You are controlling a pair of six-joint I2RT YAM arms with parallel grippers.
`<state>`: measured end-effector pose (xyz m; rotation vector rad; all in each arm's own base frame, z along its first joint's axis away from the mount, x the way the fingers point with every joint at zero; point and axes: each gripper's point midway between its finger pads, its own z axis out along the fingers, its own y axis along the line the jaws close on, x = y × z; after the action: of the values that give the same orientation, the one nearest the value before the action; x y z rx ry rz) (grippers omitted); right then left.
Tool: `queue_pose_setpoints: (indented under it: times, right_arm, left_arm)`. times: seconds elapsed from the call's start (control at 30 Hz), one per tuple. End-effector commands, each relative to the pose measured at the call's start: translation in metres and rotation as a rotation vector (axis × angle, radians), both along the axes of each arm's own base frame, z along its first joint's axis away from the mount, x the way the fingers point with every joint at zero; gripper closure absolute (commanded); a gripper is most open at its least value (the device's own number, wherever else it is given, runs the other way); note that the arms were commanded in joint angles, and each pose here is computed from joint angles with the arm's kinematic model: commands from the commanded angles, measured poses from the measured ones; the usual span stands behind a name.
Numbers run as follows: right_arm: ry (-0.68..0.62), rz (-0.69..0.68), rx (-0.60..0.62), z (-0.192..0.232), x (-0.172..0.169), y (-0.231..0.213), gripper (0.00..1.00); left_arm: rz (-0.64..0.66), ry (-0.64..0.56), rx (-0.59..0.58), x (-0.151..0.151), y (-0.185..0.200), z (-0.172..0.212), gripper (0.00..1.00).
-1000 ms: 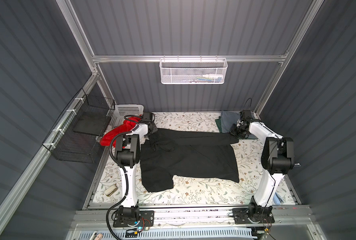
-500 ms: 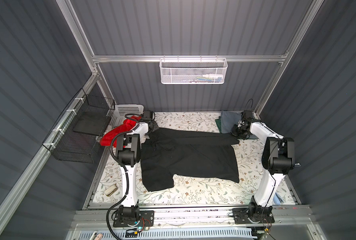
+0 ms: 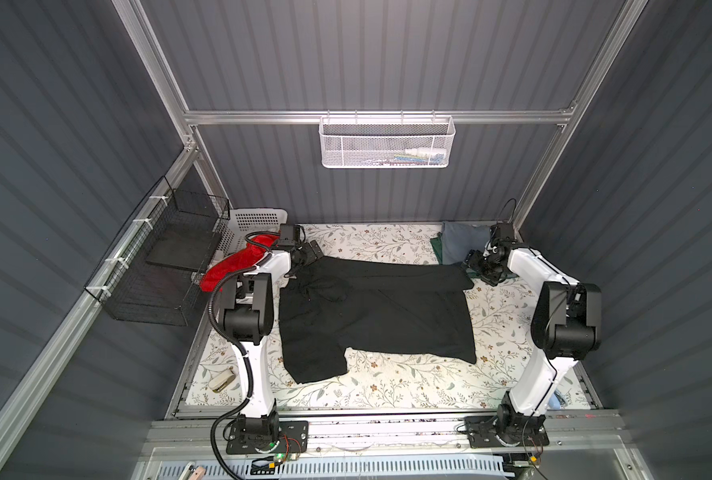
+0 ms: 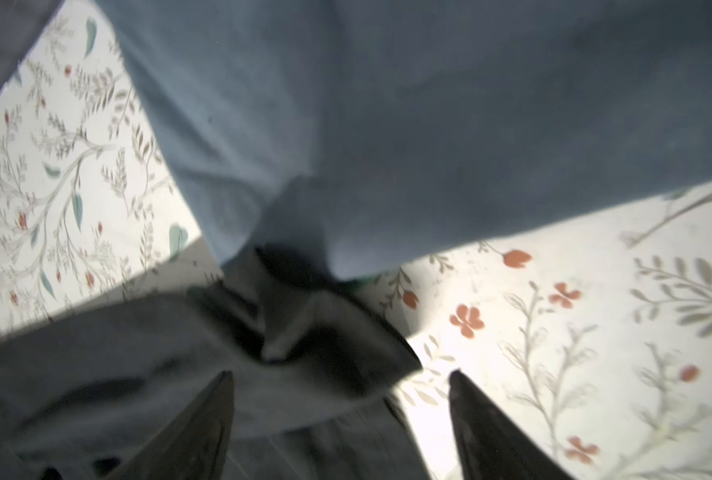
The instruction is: Fold and stack the t-shirts
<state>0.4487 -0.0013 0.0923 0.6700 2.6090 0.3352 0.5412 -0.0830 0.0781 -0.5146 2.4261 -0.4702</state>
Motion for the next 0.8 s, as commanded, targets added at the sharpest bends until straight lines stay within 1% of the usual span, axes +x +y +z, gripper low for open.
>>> queue_pose_setpoints:
  times: [0.0, 0.07, 0.13, 0.2, 0.33, 0.5, 0.53, 0.57, 0.63, 0.77]
  right_arm:
    - [-0.002, -0.011, 0.015, 0.003, -0.014, 0.001, 0.1]
    - [0.001, -0.009, 0.019, 0.003, -0.026, 0.002, 0.06]
    - [0.002, -0.013, 0.019, 0.005, -0.038, 0.003, 0.02]
    - [-0.002, -0.014, 0.024, 0.007, -0.05, 0.004, 0.01]
    - [0.006, -0.013, 0.047, 0.006, -0.077, 0.01, 0.01]
    - [0.025, -0.017, 0.078, 0.001, -0.112, 0.016, 0.01]
    - [0.025, -0.016, 0.09, -0.001, -0.119, 0.018, 0.01]
    - [0.026, -0.015, 0.103, -0.004, -0.125, 0.021, 0.01]
    - [0.028, -0.021, 0.121, -0.011, -0.137, 0.024, 0.01]
    - [0.046, -0.043, 0.131, -0.023, -0.156, 0.025, 0.01]
  left_arm:
    - [-0.029, -0.044, -0.064, -0.011, -0.015, 0.029, 0.0]
    - [-0.036, -0.05, -0.071, -0.021, -0.017, 0.037, 0.0]
    - [-0.039, -0.032, -0.068, -0.037, -0.018, 0.034, 0.0]
    - [-0.047, -0.042, -0.064, -0.051, -0.021, 0.041, 0.0]
    - [-0.08, -0.041, -0.017, -0.088, -0.026, 0.043, 0.0]
    - [-0.112, 0.007, 0.079, -0.142, -0.024, 0.022, 0.01]
    - [-0.112, 0.023, 0.1, -0.151, -0.021, 0.015, 0.05]
    - [-0.119, 0.044, 0.113, -0.159, -0.02, 0.006, 0.14]
    - [-0.119, 0.092, 0.14, -0.17, -0.014, -0.009, 0.26]
    - [-0.109, 0.152, 0.185, -0.176, -0.006, -0.027, 0.32]
